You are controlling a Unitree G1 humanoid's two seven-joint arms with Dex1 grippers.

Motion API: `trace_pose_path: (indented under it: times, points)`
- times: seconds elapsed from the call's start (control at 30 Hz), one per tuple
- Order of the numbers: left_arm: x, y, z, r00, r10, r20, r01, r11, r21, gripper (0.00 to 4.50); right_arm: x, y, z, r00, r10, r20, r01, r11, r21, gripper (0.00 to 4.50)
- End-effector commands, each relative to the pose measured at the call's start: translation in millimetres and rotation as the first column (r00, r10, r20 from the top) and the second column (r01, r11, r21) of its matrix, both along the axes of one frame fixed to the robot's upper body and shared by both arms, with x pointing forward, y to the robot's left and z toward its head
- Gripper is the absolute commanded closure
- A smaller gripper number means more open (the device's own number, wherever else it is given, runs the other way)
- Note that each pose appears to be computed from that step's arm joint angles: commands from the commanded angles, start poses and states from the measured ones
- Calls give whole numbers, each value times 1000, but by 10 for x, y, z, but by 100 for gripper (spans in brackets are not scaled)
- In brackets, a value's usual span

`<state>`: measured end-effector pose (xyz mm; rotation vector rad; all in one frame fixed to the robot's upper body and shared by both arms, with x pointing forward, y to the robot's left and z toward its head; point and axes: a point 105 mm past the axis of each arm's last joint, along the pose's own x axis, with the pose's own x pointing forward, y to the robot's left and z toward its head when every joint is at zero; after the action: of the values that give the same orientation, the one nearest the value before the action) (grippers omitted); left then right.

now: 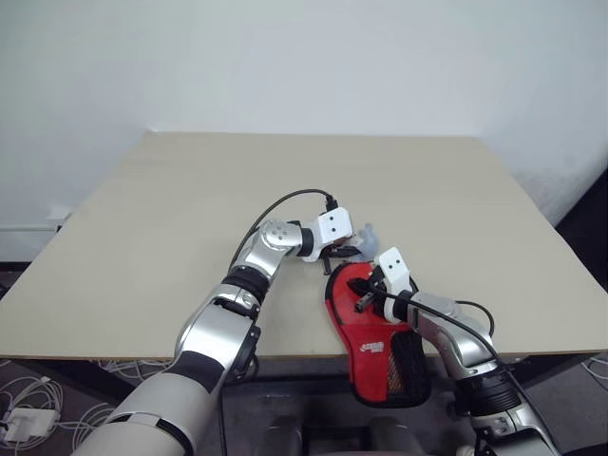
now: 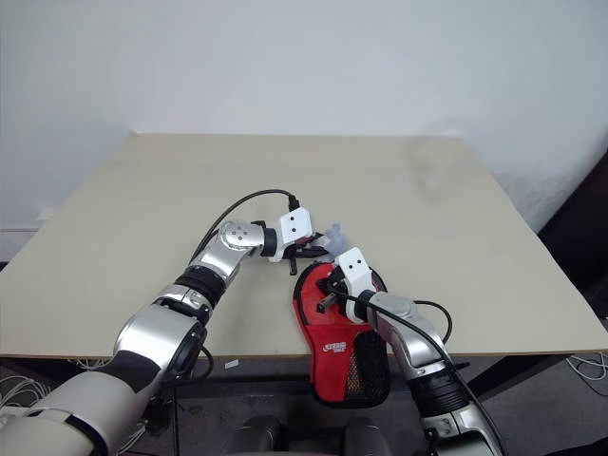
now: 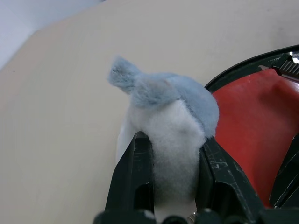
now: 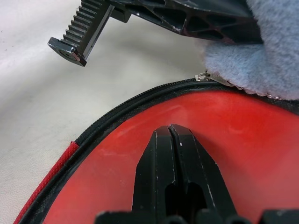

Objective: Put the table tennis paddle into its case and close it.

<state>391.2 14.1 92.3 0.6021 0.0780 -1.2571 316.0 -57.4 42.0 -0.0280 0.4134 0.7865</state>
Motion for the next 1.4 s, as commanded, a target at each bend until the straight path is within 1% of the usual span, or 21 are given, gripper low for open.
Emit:
trace_pose_path:
  times: [0.03,0.07,0.1,0.13,0.3,0.33,0.6,0.7,0.77,0.9,0.97,1.07,1.17,1.23,1.33,1.4]
  points:
    - [-59,-161,94,998,-53,15,54,998,-45,288,-86,22,-213,996,7,-93,-9,1000,-26,450]
    - [-62,-164,92,998,-54,12,54,997,-46,261,-84,23,-213,996,7,-93,-9,1000,-26,450]
    - [-64,-167,90,998,-55,11,55,997,-47,218,-85,24,-214,996,7,-92,-10,1000,-26,450]
    - [-66,-170,92,998,-55,10,56,997,-49,191,-85,25,-214,996,7,-92,-10,1000,-26,450]
    - [-65,-180,104,999,-51,8,52,997,-61,12,-82,30,-213,996,9,-92,-11,1000,-26,450]
    - [-56,-178,114,999,-43,16,44,997,-66,6,-82,31,-213,996,9,-92,-12,1000,-26,450]
    - [24,-101,176,999,2,40,0,998,-68,6,-91,41,-214,995,17,-94,-20,999,-26,450]
    - [96,-40,266,997,40,67,-35,996,-79,6,-92,46,-213,995,21,-94,-23,999,-25,450]
    - [152,15,391,994,64,85,-55,993,-106,6,-94,48,-215,995,23,-95,-26,999,-25,450]
    - [245,130,725,990,103,98,-82,977,-195,6,-106,61,-220,994,31,-101,-33,999,-25,450]
    - [264,180,836,988,111,103,-86,972,-221,6,-109,69,-221,994,33,-102,-36,999,-24,450]
    - [283,307,1083,986,130,108,-94,954,-284,6,-104,82,-221,994,38,-103,-41,999,-25,450]
    - [294,455,1222,981,165,104,-123,937,-328,6,-96,88,-213,994,42,-102,-44,999,-25,450]
    - [291,585,1226,976,194,98,-152,930,-334,6,-90,83,-201,994,44,-100,-47,999,-26,450]
    - [234,743,1097,973,221,65,-189,927,-324,64,-56,47,-140,995,43,-88,-45,999,-25,450]
    - [146,806,974,974,224,27,-203,925,-321,130,-11,14,-28,997,47,-65,-48,999,-15,450]
